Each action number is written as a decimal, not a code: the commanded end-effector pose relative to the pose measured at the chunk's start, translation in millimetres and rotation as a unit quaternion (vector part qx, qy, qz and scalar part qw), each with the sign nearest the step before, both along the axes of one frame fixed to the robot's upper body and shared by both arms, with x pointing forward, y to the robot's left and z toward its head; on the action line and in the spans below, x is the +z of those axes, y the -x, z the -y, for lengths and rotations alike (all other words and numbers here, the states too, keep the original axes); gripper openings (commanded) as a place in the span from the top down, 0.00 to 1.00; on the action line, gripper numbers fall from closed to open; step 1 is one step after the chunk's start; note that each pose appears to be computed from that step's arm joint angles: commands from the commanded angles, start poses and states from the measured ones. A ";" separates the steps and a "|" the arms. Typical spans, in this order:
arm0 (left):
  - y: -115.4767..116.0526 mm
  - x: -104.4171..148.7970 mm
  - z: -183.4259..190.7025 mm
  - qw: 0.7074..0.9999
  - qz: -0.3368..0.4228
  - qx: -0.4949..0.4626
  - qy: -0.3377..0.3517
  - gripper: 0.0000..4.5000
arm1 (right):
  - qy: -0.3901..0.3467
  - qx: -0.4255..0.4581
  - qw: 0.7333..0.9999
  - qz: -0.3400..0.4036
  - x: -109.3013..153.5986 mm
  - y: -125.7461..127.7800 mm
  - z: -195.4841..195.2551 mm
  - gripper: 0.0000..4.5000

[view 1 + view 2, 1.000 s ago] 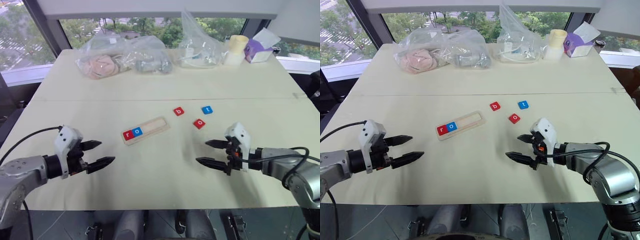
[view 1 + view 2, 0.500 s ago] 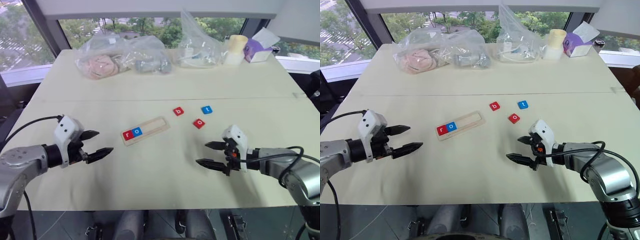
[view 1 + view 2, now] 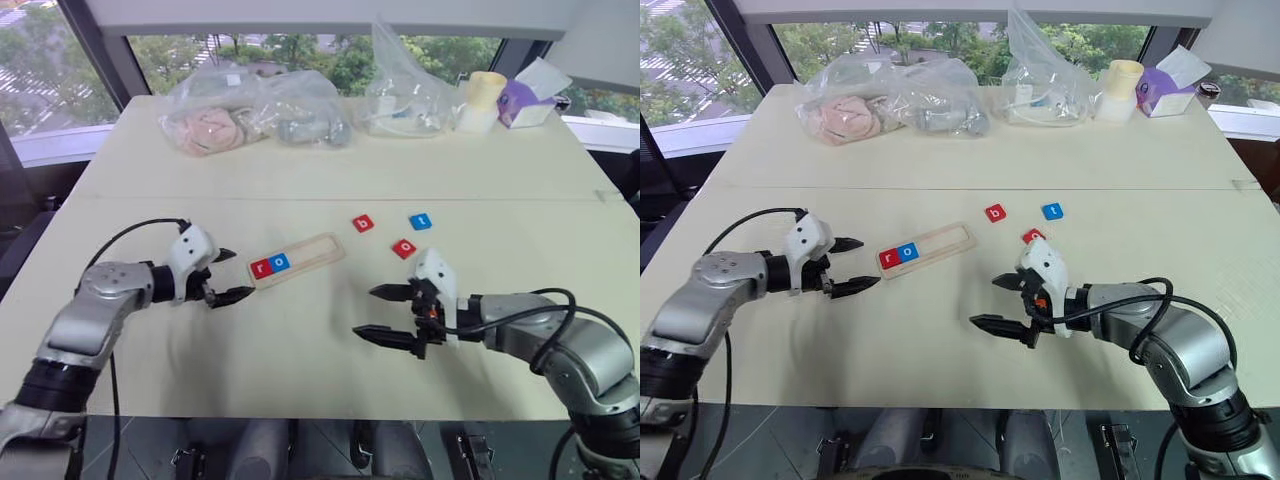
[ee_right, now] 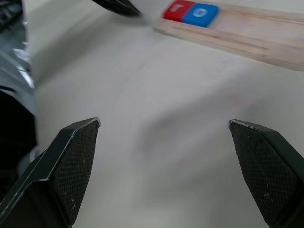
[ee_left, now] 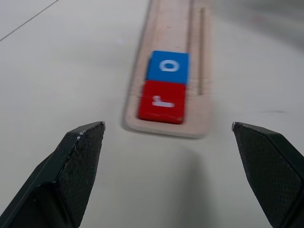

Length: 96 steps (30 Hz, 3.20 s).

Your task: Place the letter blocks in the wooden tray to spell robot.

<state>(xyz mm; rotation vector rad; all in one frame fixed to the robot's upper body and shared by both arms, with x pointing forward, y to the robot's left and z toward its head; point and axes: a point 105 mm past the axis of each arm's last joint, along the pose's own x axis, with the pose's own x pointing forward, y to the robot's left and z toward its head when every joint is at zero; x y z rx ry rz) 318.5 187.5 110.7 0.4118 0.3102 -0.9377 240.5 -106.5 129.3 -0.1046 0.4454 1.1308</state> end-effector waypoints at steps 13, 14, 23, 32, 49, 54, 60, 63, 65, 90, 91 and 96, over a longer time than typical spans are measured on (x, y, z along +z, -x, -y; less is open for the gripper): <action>-17.2 -30.2 19.6 1.000 0.006 -0.022 0.007 0.00 | -0.011 0.004 1.000 0.015 8.7 6.6 -7.6 0.01; -17.7 -31.8 20.0 1.000 0.005 -0.021 0.007 0.00 | -0.011 0.003 1.000 0.015 8.4 6.2 -7.5 0.01; -9.9 -49.4 20.4 0.999 -0.025 -0.039 -0.010 0.31 | -0.007 -0.008 1.000 0.012 7.1 4.5 -4.0 0.00; 1.8 -39.0 33.5 0.991 -0.021 -0.131 -0.023 0.31 | -0.007 -0.048 0.999 0.006 2.4 -4.8 11.6 0.00; -9.0 -38.6 36.3 0.951 -0.011 -0.285 -0.118 0.31 | -0.038 -0.113 0.993 -0.001 0.5 -4.7 26.6 0.00; -14.2 -37.1 36.6 0.952 -0.016 -0.284 -0.113 0.01 | -0.036 -0.116 0.993 0.001 0.5 -3.7 25.2 0.00; -10.5 -20.0 19.3 0.959 -0.024 -0.259 -0.110 0.01 | -0.065 -0.158 0.984 0.060 19.8 -21.5 33.6 0.00; -3.2 0.8 6.5 0.966 -0.039 -0.234 -0.102 0.01 | -0.063 -0.188 0.974 0.110 32.0 -42.1 35.0 0.00; 2.0 19.4 4.0 0.975 -0.043 -0.209 -0.066 0.01 | -0.052 -0.218 0.966 0.125 32.2 -60.9 35.7 0.00; 28.8 80.1 4.0 0.993 0.058 0.047 0.090 0.01 | 0.055 -0.271 0.959 0.065 -14.5 -198.2 -40.7 0.00; 28.8 79.6 4.1 0.993 0.058 0.048 0.089 0.01 | 0.052 -0.271 0.959 0.062 -15.0 -198.2 -41.7 0.00; 26.3 78.3 7.0 0.994 0.057 0.045 0.087 0.00 | 0.053 -0.270 0.960 0.059 -20.0 -195.9 -46.1 0.42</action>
